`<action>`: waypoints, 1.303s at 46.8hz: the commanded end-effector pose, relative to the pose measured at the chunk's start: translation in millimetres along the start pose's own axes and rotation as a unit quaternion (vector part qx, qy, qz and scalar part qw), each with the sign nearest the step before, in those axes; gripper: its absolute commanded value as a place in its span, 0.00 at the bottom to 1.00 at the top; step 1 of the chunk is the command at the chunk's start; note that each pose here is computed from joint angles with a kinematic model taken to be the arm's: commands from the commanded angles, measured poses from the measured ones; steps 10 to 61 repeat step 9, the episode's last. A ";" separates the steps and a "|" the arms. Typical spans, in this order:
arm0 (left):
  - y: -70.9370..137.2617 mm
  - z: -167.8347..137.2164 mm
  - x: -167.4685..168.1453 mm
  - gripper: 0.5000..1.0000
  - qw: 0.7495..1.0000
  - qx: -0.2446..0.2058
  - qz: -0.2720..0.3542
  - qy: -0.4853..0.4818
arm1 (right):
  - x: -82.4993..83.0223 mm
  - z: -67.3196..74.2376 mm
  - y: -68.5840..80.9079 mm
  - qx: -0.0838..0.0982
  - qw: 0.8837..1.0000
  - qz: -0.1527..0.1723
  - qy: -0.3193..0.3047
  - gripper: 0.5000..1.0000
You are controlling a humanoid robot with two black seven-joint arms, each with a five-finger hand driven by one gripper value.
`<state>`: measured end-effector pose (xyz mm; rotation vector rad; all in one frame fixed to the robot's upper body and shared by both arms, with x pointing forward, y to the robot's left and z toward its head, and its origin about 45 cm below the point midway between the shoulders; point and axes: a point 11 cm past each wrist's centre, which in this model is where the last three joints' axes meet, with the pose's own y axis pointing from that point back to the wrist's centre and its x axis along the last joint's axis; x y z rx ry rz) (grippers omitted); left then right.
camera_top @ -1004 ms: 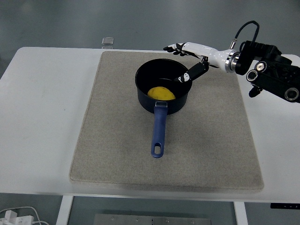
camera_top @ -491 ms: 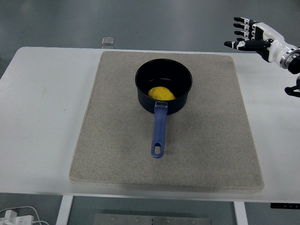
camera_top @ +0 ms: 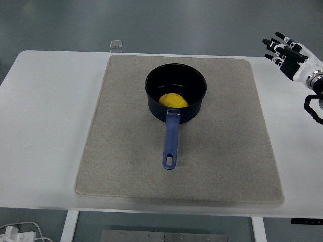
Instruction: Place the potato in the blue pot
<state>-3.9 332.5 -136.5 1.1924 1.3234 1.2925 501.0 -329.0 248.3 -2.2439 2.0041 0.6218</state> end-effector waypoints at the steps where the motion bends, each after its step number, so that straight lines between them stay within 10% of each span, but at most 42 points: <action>1: 0.1 0.7 -0.1 1.00 1.000 -0.001 0.000 -0.001 | -8.1 3.9 -2.6 0.002 1.000 -0.008 -0.017 0.90; 61: 0.0 -0.2 0.0 1.00 1.000 0.000 0.000 0.000 | -11.9 9.7 -3.5 -0.001 1.000 -0.011 -0.022 0.89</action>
